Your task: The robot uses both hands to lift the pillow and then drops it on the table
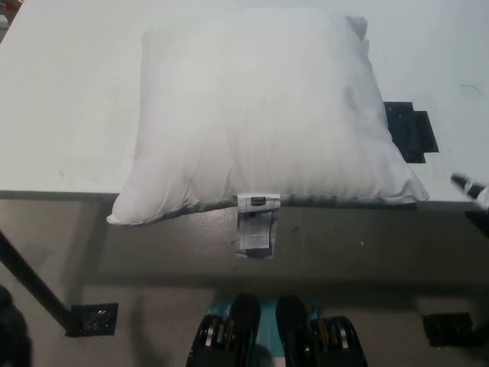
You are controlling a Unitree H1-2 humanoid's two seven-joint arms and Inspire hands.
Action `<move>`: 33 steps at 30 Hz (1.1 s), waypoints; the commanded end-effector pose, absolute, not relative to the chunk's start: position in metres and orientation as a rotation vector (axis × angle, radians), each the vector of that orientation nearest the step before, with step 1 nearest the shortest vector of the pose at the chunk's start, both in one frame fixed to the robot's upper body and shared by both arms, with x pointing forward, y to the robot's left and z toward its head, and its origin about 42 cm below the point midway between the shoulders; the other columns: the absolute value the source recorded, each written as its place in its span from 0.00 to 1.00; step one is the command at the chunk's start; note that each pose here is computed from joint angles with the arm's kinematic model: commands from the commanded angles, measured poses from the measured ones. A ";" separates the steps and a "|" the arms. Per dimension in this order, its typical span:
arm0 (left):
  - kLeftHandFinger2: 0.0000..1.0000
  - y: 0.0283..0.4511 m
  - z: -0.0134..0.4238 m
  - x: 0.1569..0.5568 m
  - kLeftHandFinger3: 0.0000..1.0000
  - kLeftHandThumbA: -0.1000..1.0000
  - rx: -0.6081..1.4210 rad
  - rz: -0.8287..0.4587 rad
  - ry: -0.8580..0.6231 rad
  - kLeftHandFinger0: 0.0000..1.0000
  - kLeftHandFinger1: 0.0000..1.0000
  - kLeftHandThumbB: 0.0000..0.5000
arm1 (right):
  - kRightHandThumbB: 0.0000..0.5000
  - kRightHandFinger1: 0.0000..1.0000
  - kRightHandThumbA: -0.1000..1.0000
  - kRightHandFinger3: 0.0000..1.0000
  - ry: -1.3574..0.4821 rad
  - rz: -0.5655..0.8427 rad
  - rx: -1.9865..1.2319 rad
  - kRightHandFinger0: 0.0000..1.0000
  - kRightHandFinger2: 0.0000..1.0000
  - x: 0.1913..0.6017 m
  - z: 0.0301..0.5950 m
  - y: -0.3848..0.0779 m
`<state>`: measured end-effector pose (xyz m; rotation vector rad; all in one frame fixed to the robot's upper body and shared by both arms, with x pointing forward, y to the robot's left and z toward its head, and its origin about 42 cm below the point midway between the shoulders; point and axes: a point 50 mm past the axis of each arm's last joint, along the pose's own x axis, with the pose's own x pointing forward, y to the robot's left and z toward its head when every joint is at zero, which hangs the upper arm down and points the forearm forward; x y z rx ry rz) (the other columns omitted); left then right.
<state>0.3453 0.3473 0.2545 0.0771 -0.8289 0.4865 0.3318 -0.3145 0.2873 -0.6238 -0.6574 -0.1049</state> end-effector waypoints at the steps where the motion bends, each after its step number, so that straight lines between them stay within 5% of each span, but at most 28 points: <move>1: 1.00 0.357 0.315 0.367 1.00 1.00 0.061 0.429 -0.939 1.00 1.00 0.28 | 0.61 1.00 1.00 1.00 -0.721 -0.121 -0.657 1.00 1.00 0.338 0.342 -0.315; 3: 1.00 0.342 0.345 0.385 1.00 1.00 -0.049 0.386 -0.948 1.00 1.00 0.19 | 0.73 1.00 1.00 1.00 -0.749 -0.133 -0.691 1.00 1.00 0.348 0.364 -0.311; 8: 1.00 0.327 0.363 0.408 1.00 1.00 -0.085 0.352 -0.932 1.00 1.00 0.17 | 0.76 1.00 1.00 1.00 -0.757 -0.117 -0.653 1.00 1.00 0.372 0.383 -0.302; 11: 1.00 0.314 0.368 0.428 1.00 1.00 -0.044 0.333 -0.909 1.00 1.00 0.25 | 0.84 1.00 1.00 1.00 -0.737 -0.102 -0.676 1.00 1.00 0.388 0.395 -0.293; 12: 1.00 0.307 0.371 0.442 1.00 1.00 -0.034 0.328 -0.892 1.00 1.00 0.40 | 0.88 1.00 1.00 1.00 -0.727 -0.093 -0.712 1.00 1.00 0.400 0.402 -0.288; 15: 1.00 0.294 0.375 0.458 1.00 1.00 -0.019 0.326 -0.894 1.00 1.00 0.48 | 0.82 1.00 1.00 1.00 -0.723 -0.074 -0.711 1.00 1.00 0.423 0.418 -0.283; 21: 1.00 0.273 0.366 0.482 1.00 1.00 -0.071 0.366 -0.898 1.00 1.00 0.48 | 0.92 1.00 1.00 1.00 -0.691 -0.074 -0.699 1.00 1.00 0.469 0.419 -0.267; 25: 1.00 0.256 0.348 0.494 1.00 1.00 -0.092 0.365 -0.867 1.00 1.00 0.50 | 0.87 1.00 1.00 1.00 -0.634 -0.083 -0.701 1.00 1.00 0.484 0.403 -0.265; 29: 1.00 0.236 0.324 0.504 1.00 1.00 -0.085 0.346 -0.775 1.00 1.00 0.46 | 0.87 1.00 1.00 1.00 -0.542 -0.071 -0.678 1.00 1.00 0.502 0.377 -0.268; 30: 1.00 0.232 0.316 0.510 1.00 1.00 -0.071 0.345 -0.736 1.00 1.00 0.34 | 0.84 1.00 1.00 1.00 -0.506 -0.070 -0.649 1.00 1.00 0.510 0.366 -0.269; 33: 1.00 0.226 0.299 0.520 1.00 1.00 -0.062 0.346 -0.655 1.00 1.00 0.31 | 0.79 1.00 1.00 1.00 -0.453 -0.052 -0.571 1.00 1.00 0.520 0.346 -0.270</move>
